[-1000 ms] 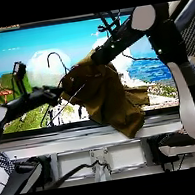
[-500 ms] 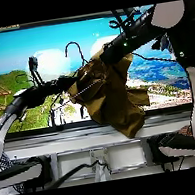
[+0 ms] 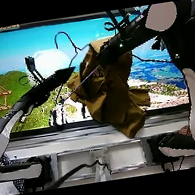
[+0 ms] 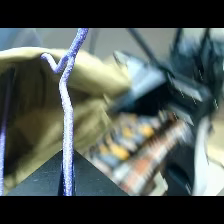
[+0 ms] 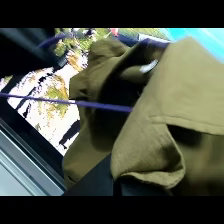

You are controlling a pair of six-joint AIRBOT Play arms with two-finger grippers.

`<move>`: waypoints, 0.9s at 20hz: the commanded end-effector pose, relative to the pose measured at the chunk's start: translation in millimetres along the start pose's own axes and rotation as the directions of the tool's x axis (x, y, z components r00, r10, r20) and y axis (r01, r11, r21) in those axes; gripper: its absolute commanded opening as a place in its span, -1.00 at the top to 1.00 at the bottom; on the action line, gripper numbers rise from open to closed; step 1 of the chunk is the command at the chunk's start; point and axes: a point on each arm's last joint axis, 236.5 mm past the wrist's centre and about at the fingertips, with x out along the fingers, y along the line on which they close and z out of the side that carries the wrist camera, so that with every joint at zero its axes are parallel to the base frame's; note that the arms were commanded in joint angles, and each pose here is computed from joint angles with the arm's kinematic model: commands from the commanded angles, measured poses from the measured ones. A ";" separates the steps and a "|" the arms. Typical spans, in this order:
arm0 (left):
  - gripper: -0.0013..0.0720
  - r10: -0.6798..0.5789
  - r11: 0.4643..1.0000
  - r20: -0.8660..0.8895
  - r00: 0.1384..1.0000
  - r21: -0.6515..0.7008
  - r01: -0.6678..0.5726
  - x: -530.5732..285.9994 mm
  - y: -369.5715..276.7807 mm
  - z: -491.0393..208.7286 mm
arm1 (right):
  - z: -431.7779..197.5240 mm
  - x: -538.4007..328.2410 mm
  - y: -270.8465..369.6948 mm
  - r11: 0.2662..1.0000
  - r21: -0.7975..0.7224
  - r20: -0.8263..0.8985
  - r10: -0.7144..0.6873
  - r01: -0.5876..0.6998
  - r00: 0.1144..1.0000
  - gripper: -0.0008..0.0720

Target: Fold the clothes and pants, and hang the long-sleeved shirts on hangers.

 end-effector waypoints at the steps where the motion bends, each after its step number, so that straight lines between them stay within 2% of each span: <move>1: 0.92 0.074 0.997 0.119 0.990 -0.003 -0.074 -7.9 24.6 27.0 | 13.0 1.0 4.7 1.000 -0.013 0.052 0.003 -0.002 0.999 0.90; 4: 0.92 0.031 0.998 0.038 0.999 -0.048 -0.029 -11.0 28.3 0.3 | 22.8 0.1 -7.6 0.999 -0.012 0.093 -0.049 0.050 0.994 0.90; 7: 0.92 -0.056 0.989 -0.032 0.998 -0.139 0.051 -9.0 24.9 -34.5 | 25.8 0.2 -4.2 0.999 -0.012 0.106 -0.034 0.036 0.994 0.90; 12: 0.92 -0.176 0.965 -0.041 0.984 -0.205 0.164 -5.5 15.8 -56.1 | 3.4 1.5 -1.7 1.000 -0.013 0.011 -0.024 0.024 1.000 0.90; 18: 0.92 -0.190 0.973 0.087 0.978 -0.117 0.199 -25.6 9.8 -0.3 | 7.6 -4.8 -67.6 0.958 -0.011 0.023 -0.288 0.288 0.957 0.90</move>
